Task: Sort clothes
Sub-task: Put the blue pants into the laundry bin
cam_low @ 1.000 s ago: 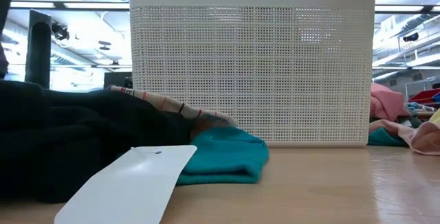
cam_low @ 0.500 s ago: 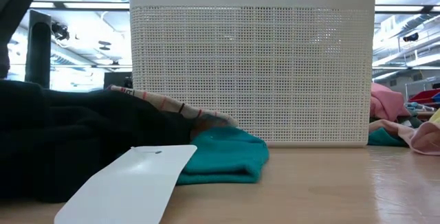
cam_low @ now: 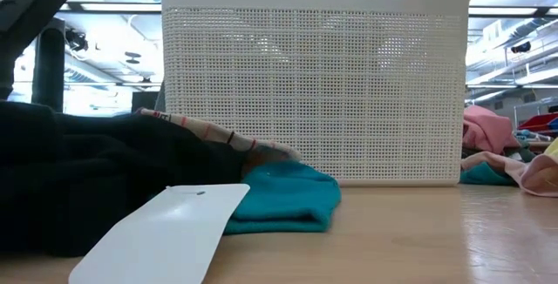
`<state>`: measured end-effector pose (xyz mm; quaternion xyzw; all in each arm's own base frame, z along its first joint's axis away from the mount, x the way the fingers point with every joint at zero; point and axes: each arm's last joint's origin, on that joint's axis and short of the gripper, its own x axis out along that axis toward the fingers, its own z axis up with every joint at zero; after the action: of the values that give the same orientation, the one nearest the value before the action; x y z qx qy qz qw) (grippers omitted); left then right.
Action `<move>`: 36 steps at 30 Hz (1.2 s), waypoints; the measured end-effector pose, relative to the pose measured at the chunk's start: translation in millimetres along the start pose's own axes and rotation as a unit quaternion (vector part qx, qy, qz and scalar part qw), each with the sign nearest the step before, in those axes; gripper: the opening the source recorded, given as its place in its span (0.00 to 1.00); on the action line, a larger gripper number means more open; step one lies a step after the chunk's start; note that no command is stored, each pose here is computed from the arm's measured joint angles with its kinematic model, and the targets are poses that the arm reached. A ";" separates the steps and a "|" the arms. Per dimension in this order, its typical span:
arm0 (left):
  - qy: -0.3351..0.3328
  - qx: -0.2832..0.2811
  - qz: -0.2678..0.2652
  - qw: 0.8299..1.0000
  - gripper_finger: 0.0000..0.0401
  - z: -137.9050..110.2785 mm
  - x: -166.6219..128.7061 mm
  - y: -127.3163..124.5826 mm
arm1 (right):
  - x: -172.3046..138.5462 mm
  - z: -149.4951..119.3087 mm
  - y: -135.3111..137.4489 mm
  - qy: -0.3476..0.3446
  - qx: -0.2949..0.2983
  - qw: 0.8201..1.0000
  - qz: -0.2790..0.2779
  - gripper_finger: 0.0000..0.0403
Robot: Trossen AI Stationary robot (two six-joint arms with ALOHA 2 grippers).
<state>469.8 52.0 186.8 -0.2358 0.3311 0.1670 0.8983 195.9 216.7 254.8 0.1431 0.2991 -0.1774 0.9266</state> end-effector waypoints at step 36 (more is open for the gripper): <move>0.017 0.139 0.015 0.990 0.33 111.7 -120.2 -45.0 | -0.2 -0.7 -0.9 0.006 -0.006 1.000 -0.002 0.28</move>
<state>460.8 57.0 356.7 -0.1066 0.3699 0.1285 0.9139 195.0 216.3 254.3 0.1385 0.3062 -0.1763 0.9252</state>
